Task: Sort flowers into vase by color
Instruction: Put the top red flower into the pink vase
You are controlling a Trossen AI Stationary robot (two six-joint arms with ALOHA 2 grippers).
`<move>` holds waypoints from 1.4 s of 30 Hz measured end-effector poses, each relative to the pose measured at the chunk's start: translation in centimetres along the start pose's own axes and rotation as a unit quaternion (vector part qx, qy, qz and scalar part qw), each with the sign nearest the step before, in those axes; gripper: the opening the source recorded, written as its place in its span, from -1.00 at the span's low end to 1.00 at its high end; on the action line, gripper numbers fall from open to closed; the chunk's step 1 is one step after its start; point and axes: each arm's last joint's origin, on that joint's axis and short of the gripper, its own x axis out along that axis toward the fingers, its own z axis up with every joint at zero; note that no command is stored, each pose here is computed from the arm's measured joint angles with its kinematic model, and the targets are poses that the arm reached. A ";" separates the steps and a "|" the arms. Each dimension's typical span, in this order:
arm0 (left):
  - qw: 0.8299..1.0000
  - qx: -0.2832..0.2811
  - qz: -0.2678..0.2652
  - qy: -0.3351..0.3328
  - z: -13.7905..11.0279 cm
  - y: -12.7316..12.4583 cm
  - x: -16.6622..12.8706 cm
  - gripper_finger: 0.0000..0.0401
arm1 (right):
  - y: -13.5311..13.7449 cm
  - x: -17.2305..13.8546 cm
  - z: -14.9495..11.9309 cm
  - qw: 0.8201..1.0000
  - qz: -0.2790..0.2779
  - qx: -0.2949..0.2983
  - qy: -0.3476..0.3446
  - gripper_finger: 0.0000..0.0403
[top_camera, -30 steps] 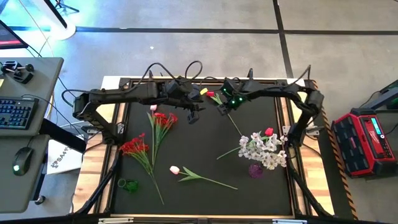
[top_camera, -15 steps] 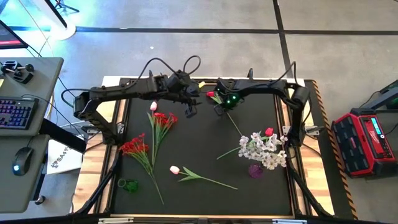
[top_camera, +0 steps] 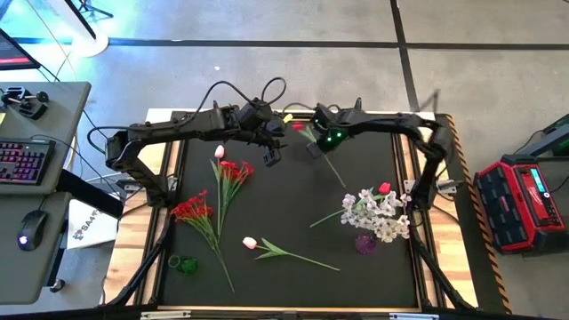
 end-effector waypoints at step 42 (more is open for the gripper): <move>0.979 0.020 -0.098 -0.178 0.5 -18.7 0.5 -0.28 | -5.1 -21.1 -24.0 0.842 0.343 -0.100 -0.404 -1.00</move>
